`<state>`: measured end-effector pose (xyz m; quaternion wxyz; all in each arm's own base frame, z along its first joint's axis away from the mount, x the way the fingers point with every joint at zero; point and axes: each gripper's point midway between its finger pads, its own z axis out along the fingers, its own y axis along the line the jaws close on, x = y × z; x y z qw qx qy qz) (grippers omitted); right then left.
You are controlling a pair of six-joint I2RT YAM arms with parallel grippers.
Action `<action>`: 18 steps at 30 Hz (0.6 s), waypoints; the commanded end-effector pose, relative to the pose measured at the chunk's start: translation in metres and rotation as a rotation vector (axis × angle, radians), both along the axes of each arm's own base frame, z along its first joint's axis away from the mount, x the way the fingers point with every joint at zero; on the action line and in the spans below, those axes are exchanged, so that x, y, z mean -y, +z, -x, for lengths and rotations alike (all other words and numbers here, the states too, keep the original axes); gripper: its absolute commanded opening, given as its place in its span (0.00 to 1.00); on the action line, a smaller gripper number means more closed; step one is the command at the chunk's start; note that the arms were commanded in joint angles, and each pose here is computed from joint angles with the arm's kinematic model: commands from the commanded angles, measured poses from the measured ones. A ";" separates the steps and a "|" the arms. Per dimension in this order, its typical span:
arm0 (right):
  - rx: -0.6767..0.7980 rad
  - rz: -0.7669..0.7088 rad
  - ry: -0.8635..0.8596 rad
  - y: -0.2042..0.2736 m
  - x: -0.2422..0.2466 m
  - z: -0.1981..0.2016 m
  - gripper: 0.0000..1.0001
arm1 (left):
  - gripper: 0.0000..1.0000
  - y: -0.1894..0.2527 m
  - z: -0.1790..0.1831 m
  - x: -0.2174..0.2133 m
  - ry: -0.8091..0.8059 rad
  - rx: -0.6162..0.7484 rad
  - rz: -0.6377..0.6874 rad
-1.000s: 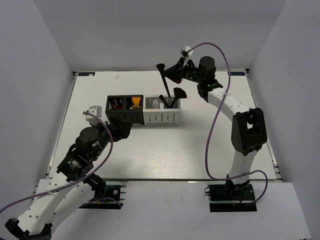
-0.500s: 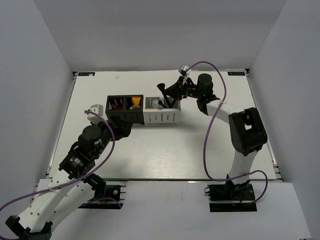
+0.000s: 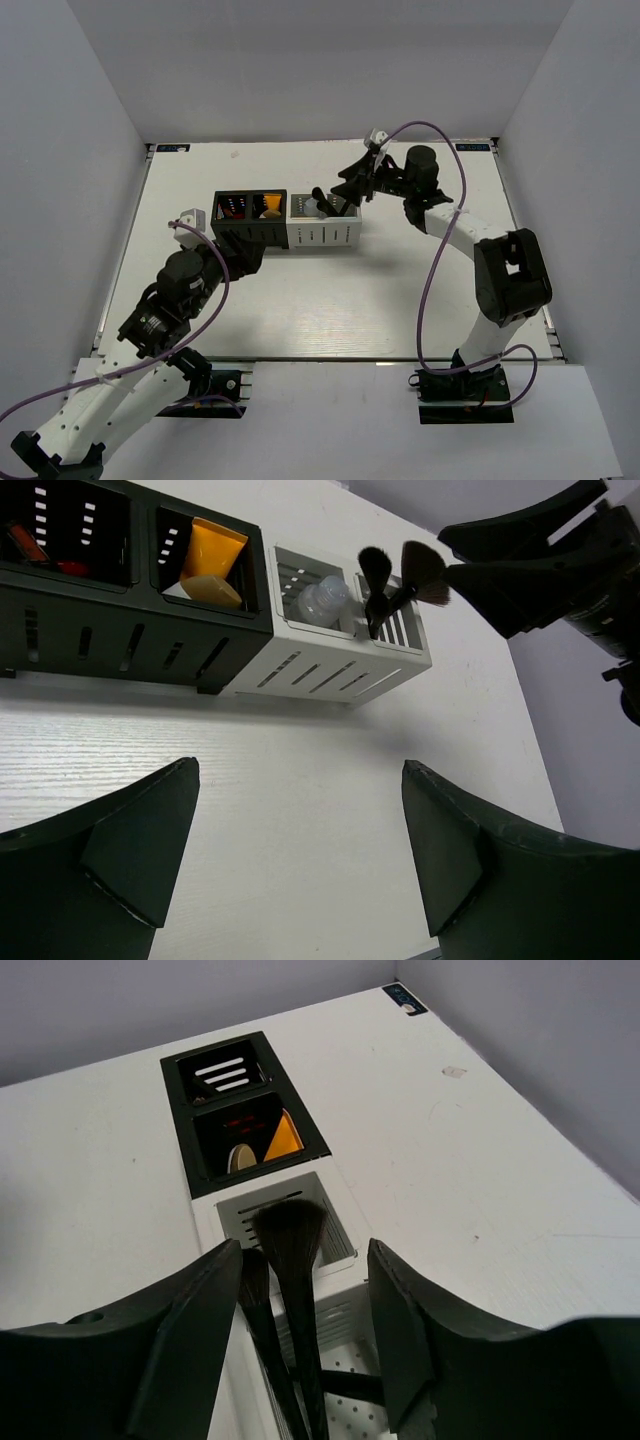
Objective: Organize the makeup
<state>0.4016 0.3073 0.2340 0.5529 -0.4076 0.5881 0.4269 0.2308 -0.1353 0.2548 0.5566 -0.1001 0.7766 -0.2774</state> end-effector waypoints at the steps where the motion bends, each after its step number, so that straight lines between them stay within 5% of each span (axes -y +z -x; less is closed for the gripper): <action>1: 0.112 0.005 -0.025 0.045 0.010 -0.001 0.61 | 0.93 -0.006 0.001 -0.004 0.027 -0.040 -0.007; 7: -0.135 0.203 -0.162 0.037 0.035 -0.010 0.88 | 0.98 -0.006 0.000 -0.016 0.092 -0.053 -0.002; 18: -0.299 0.392 -0.478 -0.009 0.117 0.029 0.89 | 0.98 0.000 -0.003 -0.012 0.062 -0.001 -0.012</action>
